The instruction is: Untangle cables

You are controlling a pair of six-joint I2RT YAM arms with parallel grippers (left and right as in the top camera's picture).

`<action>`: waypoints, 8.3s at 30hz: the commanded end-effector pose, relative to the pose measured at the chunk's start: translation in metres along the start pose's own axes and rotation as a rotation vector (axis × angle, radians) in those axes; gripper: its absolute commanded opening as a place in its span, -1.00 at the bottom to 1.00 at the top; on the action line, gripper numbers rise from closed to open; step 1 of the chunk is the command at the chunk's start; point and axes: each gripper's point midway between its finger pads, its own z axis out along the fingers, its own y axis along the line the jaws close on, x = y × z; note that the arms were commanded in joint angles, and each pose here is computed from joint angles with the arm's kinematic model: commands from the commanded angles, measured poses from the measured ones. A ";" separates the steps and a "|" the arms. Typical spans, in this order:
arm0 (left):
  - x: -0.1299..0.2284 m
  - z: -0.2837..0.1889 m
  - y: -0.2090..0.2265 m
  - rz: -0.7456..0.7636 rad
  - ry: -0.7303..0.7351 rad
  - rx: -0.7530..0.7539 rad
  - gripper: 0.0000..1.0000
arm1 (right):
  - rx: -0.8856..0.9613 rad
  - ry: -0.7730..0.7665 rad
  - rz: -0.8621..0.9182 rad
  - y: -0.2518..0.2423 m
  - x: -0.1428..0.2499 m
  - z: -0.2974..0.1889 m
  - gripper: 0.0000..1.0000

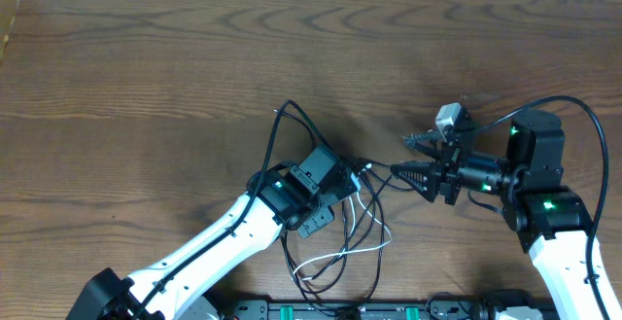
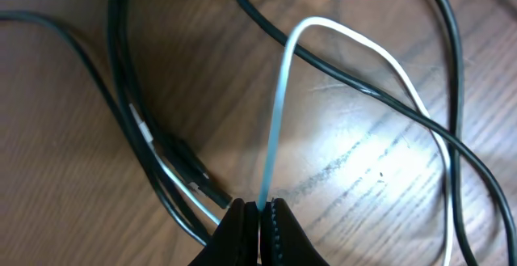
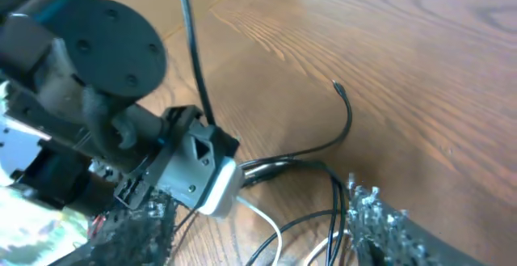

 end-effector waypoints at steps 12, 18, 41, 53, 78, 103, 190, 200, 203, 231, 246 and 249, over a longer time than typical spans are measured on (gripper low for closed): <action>-0.078 -0.100 0.048 -0.217 -0.479 -0.217 -0.85 | 0.134 0.049 0.049 -0.024 0.012 0.001 0.24; -0.089 -0.138 0.052 -0.236 -0.626 -0.239 -0.85 | 0.129 0.058 0.051 -0.030 0.014 0.007 0.29; -0.088 -0.147 0.052 -0.257 -0.656 -0.238 -0.85 | -0.037 0.214 -0.038 -0.031 0.067 0.133 0.72; -0.071 -0.151 0.083 -0.413 -0.624 -0.407 0.03 | -0.156 0.389 -0.090 0.000 0.124 0.151 0.81; -0.037 -0.161 0.127 -0.673 -0.596 -0.601 0.44 | -0.053 0.512 -0.213 0.026 0.157 0.172 -0.98; -0.014 -0.149 0.132 -0.792 -0.531 -0.593 0.47 | 0.182 -0.070 -0.192 0.026 -0.034 0.048 -0.98; -0.145 -0.044 -0.025 -0.056 -0.588 0.285 0.49 | 0.174 -0.760 -0.267 0.052 -0.184 -0.092 -0.98; -0.136 -0.037 0.039 -0.159 -0.537 -0.084 0.25 | 0.172 -0.756 -0.266 0.052 -0.183 -0.091 -0.98; -0.131 -0.049 0.060 -0.194 -0.540 -0.209 0.26 | 0.175 -0.748 -0.255 0.050 -0.182 -0.090 -0.98; -0.046 -0.237 0.205 -0.638 -0.709 -1.116 0.18 | 0.208 -0.690 -0.195 0.033 -0.170 -0.086 -0.98; -0.040 -0.259 0.203 -0.687 -0.787 -1.118 -0.85 | 0.232 -0.550 -0.082 0.006 -0.140 -0.064 -0.98; -0.040 -0.259 0.203 -0.702 -0.798 -1.113 -0.85 | 0.225 -0.508 -0.068 0.002 -0.131 -0.058 -0.98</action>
